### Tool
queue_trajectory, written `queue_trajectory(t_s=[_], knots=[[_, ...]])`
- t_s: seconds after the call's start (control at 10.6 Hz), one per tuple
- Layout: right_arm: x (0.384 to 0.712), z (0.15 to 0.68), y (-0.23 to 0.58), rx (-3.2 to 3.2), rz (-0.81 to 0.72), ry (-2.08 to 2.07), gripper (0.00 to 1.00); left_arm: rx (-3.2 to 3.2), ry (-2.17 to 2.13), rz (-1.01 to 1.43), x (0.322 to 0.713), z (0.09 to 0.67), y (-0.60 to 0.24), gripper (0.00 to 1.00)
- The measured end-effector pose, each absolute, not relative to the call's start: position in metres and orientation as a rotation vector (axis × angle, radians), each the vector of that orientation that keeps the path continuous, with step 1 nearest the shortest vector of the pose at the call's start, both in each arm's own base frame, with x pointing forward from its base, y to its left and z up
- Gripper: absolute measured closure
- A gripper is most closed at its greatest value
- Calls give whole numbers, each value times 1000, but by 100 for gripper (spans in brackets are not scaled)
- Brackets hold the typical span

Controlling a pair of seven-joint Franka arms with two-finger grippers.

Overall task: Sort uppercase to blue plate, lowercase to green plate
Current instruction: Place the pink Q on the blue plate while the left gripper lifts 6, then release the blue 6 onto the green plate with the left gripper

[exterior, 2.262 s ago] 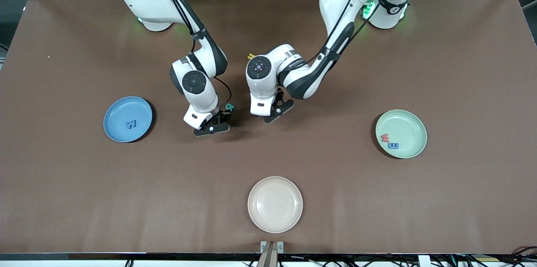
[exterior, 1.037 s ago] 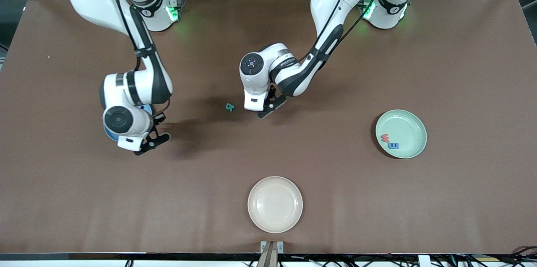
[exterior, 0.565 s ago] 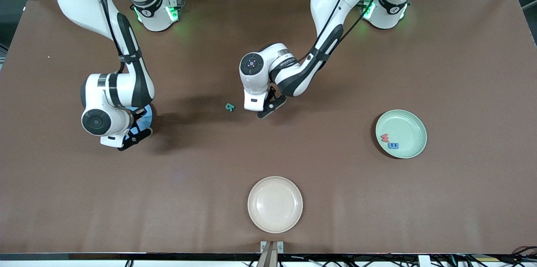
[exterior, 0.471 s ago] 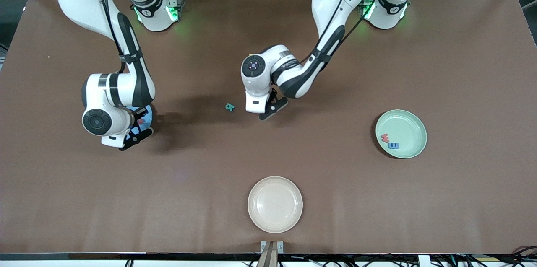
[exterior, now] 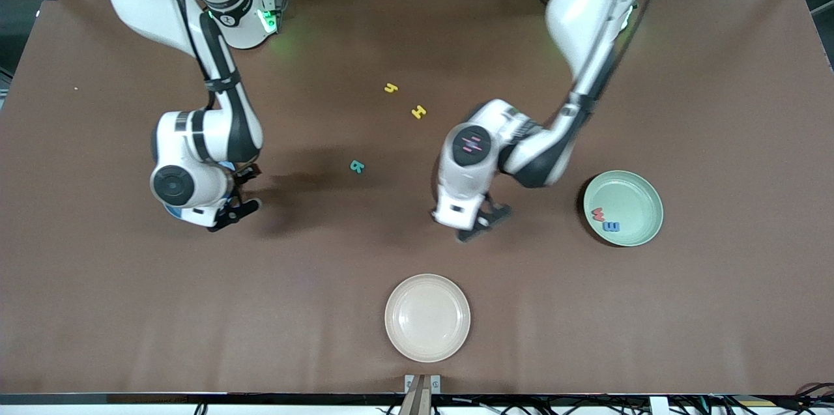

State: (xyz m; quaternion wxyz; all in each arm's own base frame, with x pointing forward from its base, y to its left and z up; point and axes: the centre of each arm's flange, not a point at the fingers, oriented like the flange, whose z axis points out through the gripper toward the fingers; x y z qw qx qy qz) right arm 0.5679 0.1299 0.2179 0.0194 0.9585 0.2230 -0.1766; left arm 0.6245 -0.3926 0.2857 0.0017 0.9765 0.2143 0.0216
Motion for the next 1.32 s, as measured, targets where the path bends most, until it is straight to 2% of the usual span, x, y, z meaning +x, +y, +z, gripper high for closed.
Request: queue_trajectory(t_s=[0.28, 0.57, 0.66, 0.85, 1.04, 1.13, 1.32], knots=[[560, 220, 203, 3027, -415, 582, 15, 3192, 289, -49, 676, 303, -252, 74], [546, 226, 253, 3075, -320, 495, 15, 3213, -43, -211, 694, 266, -112, 74], [535, 227, 270, 3103, -246, 465, 15, 3214, -77, -255, 691, 255, -86, 74], [503, 215, 297, 3154, -89, 407, 15, 3216, -107, -313, 681, 239, -86, 74], [471, 203, 323, 3193, -8, 358, 15, 3215, -129, -405, 664, 214, -90, 74], [463, 202, 332, 3203, -3, 336, 15, 3217, -123, -430, 659, 207, -86, 63], [456, 205, 345, 3222, 21, 316, 15, 3221, -112, -427, 659, 207, -82, 36]])
